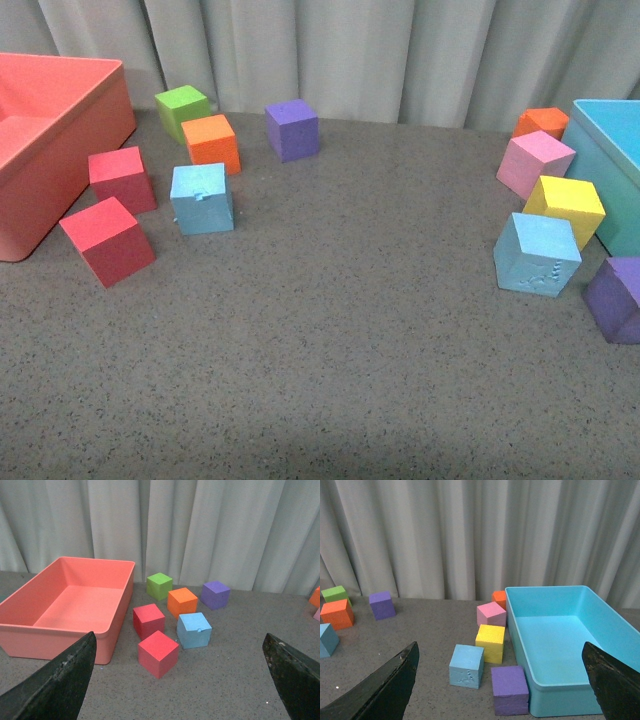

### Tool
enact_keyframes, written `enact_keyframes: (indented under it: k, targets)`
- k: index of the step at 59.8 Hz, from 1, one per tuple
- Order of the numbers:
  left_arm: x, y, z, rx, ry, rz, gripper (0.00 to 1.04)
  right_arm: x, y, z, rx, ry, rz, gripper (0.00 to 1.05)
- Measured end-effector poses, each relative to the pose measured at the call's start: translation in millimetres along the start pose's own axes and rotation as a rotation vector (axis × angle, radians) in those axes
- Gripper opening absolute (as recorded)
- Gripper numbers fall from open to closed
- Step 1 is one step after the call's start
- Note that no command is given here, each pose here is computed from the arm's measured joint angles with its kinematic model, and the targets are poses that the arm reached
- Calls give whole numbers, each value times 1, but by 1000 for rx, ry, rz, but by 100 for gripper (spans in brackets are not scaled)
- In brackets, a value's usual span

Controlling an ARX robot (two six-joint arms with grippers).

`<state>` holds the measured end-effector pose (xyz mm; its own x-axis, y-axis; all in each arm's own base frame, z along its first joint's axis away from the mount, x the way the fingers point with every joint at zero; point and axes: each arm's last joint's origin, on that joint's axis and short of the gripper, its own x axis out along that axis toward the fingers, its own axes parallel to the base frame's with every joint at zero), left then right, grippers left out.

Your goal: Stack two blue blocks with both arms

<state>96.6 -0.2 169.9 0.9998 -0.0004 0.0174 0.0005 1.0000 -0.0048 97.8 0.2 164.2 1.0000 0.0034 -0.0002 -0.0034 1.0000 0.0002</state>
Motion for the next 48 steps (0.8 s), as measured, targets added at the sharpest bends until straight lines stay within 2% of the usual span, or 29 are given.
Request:
enact_keyframes:
  k: [48]
  targets:
    - [0, 0, 0, 0, 0, 0, 98, 0, 0, 0, 0, 0, 0, 95]
